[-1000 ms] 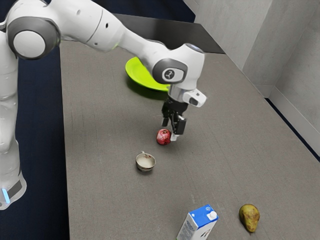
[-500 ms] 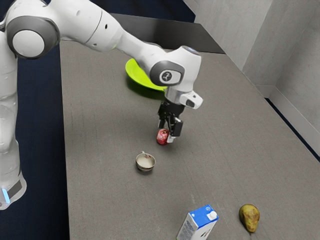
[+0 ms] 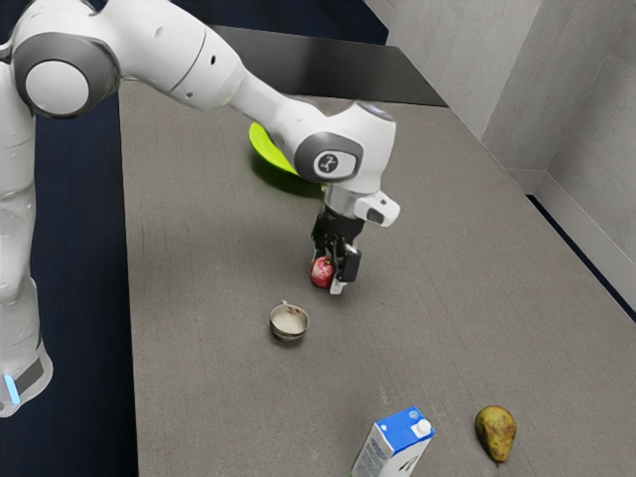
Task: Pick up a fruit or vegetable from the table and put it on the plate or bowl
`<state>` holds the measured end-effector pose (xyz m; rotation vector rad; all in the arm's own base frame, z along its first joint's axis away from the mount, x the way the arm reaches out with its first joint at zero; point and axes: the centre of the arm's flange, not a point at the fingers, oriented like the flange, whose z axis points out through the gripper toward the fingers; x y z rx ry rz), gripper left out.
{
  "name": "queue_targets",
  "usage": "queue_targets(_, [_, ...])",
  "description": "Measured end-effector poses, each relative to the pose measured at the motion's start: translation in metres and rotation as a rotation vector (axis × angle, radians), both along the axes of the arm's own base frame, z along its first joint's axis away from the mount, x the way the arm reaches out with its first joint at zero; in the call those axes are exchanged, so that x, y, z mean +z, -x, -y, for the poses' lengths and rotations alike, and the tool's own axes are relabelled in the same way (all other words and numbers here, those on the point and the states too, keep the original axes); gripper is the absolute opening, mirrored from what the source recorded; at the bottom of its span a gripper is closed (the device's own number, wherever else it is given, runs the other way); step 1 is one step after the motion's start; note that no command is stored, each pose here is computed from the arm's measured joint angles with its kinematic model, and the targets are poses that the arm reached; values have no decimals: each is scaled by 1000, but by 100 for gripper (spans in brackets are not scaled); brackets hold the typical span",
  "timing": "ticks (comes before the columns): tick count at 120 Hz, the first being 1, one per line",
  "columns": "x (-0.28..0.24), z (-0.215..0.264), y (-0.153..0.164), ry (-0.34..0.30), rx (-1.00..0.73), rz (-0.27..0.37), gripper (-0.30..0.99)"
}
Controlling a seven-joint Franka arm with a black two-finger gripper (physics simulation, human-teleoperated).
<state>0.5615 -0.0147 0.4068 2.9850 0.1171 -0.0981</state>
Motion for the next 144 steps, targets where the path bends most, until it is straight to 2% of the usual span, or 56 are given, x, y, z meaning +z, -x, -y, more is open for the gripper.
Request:
queue_targets(9, [0,-1,0,4,7,5,39])
queue_targets(30, [11,-7,-1,4,25,30,33])
queue_targets(40, [46,-11,-2,-5,20,83,33])
queue_targets(55, [130,-35,-19,-69,-4,180,34])
queue_targets(63, [155,-61,-21,-103,0,200,34])
queue_targets(71, [159,-103,-17,-125,31,185,34])
queue_targets(78, [157,-159,-8,-141,92,165,33])
queue_targets(92, [164,-347,36,-196,342,147,34])
queue_targets(96, [165,-379,37,-211,369,147,34])
queue_targets(116, [155,-360,1,-181,228,135,34])
queue_targets(144, [127,-382,-37,-138,129,149,34])
